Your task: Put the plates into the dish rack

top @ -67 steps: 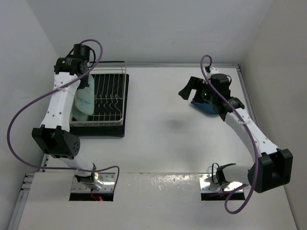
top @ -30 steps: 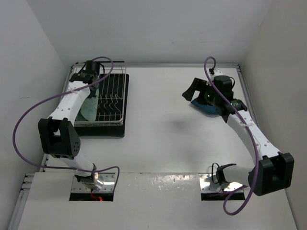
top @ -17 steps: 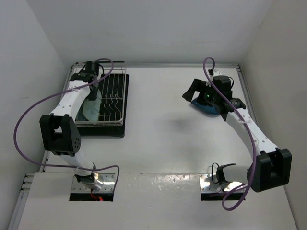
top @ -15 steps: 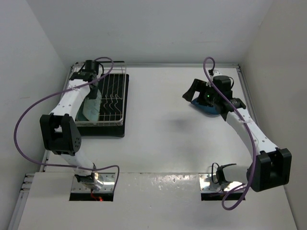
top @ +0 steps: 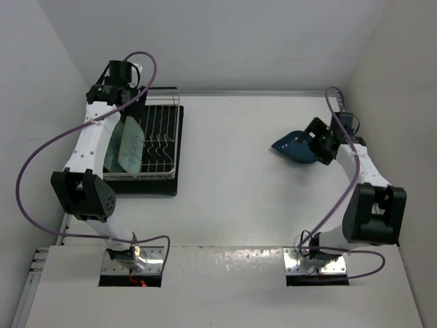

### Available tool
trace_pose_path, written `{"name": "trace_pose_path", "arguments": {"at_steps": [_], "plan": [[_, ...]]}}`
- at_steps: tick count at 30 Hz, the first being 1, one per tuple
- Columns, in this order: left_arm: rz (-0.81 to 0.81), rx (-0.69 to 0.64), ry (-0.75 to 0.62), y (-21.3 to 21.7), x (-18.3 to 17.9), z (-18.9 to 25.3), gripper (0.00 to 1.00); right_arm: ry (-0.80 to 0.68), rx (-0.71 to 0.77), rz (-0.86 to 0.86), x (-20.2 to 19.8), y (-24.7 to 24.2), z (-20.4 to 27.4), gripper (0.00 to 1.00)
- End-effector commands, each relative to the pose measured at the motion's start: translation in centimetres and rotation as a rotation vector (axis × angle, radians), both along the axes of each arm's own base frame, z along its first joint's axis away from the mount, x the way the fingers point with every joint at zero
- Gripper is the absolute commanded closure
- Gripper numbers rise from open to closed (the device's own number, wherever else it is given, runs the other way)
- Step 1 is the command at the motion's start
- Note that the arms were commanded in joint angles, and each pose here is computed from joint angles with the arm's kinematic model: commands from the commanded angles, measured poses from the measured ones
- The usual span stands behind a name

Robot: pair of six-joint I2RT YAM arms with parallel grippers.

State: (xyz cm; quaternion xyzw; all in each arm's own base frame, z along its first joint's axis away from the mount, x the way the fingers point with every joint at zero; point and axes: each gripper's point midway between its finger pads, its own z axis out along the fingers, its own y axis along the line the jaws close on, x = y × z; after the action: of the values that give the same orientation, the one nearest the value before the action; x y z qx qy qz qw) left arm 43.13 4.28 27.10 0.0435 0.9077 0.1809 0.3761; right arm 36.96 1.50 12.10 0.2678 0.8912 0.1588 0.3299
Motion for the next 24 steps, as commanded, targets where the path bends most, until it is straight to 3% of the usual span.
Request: {"name": "trace_pose_path", "arguments": {"at_steps": [1, 7, 12, 17, 20, 23, 24], "plan": [[-0.136, -0.04, -0.058, -2.8, -0.5, 2.8, 0.18, 0.132, 0.041, -0.227, -0.7, -4.8, -3.5, 0.0], [-0.215, -0.025, -0.009, -5.5, -0.9, 1.2, 0.18, 0.218, 0.018, -0.366, 0.3, -8.5, -7.1, 0.03], [-0.224, -0.024, 0.01, -5.9, -0.6, 0.4, 0.18, 0.252, 0.099, -0.421, 2.2, -8.9, -11.6, 0.1], [-0.26, -0.008, 0.017, -6.4, -0.6, 0.6, 0.18, 0.218, 0.137, -0.401, 5.1, -8.9, -12.9, 0.21], [-0.284, -0.022, 0.017, -7.1, -0.6, 0.6, 0.18, 0.259, 0.146, -0.394, 5.1, -8.7, -14.1, 0.39], [-0.318, -0.03, 0.031, -7.9, -0.6, 0.3, 0.17, 0.266, 0.155, -0.397, 4.7, -8.6, -14.9, 0.67], [-0.341, -0.029, 0.042, -8.4, -0.8, 0.2, 0.17, 0.263, 0.159, -0.389, 4.8, -8.5, -14.9, 0.82]]}}
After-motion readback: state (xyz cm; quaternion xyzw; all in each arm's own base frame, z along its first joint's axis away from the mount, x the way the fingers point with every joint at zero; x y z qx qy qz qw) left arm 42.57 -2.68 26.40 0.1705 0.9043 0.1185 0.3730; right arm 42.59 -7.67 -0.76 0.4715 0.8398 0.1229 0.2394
